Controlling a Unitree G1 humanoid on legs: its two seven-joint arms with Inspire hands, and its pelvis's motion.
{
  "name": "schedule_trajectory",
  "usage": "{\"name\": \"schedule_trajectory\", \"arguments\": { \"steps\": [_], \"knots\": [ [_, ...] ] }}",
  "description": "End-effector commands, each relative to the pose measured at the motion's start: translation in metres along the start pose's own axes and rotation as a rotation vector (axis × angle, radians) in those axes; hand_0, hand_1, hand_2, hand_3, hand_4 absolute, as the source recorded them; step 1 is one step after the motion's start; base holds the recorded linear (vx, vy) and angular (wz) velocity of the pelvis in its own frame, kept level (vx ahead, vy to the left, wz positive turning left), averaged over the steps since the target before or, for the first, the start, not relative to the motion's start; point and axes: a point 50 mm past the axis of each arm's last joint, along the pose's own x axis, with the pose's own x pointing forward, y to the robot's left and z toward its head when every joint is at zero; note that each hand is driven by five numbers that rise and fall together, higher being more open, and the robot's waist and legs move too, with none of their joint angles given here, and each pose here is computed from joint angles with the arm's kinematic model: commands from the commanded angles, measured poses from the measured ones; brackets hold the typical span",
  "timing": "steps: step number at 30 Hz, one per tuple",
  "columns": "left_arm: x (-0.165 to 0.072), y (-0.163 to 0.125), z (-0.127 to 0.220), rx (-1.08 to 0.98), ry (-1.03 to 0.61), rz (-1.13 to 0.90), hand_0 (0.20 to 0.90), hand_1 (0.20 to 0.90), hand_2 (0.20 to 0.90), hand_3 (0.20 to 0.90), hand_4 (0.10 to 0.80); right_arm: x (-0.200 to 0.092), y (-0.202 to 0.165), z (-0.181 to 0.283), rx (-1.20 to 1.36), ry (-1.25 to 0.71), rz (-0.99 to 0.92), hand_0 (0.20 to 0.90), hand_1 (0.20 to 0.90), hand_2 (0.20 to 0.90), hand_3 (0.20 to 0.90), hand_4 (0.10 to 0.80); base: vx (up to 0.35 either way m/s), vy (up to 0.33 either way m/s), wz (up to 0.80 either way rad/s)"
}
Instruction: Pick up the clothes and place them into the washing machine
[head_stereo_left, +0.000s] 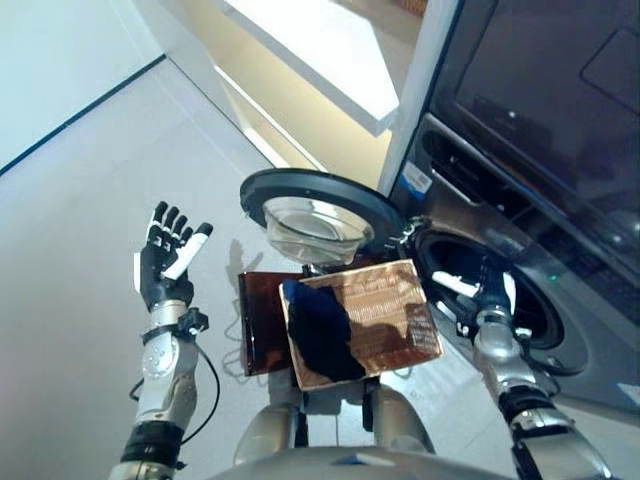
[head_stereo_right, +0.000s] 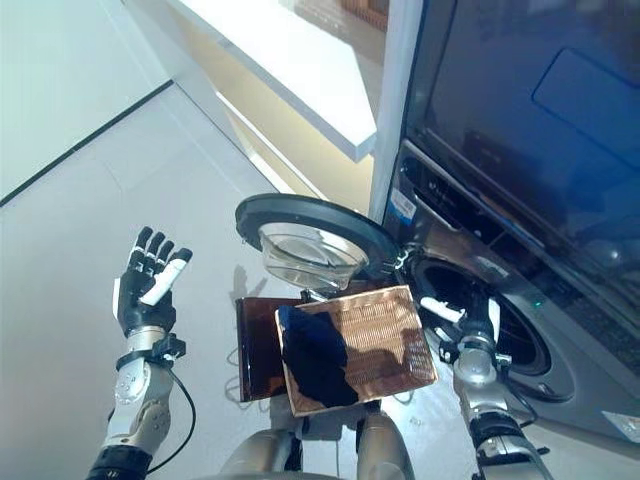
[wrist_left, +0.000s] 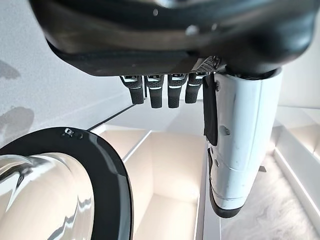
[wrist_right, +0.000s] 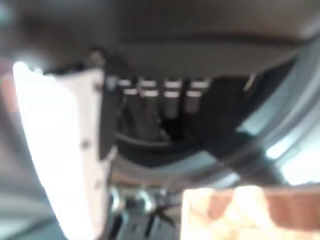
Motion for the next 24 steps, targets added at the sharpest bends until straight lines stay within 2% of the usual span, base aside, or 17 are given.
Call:
{"name": "schedule_trajectory", "arguments": {
  "steps": [1,6,14,24],
  "knots": [
    [0.011,0.014,0.023,0.087,-0.130,0.023,0.900,0.900,0.900,0.900,0.800,0.001,0.010,0.036,-0.122,-0.229,0.054,0.900,0.900,0.900,0.900,0.800,0.086,-0.006,0.04],
    [0.005,0.022,0.019,0.102,-0.112,0.049,0.900,0.900,0.900,0.900,0.800,-0.005,0.017,0.033,-0.196,-0.251,0.094,0.900,0.900,0.900,0.900,0.800,0.077,-0.004,0.01],
    [0.000,0.031,0.015,0.126,-0.095,0.069,0.900,0.900,0.900,0.900,0.800,-0.017,0.032,0.054,-0.290,-0.413,0.251,0.900,0.900,0.900,0.900,0.800,0.021,0.003,0.01],
    [-0.003,0.030,0.008,0.123,-0.059,0.045,0.900,0.900,0.900,0.900,0.800,-0.018,0.059,0.067,-0.482,-0.504,0.390,0.900,0.900,0.900,0.900,0.800,0.000,-0.002,0.00]
  ]
}}
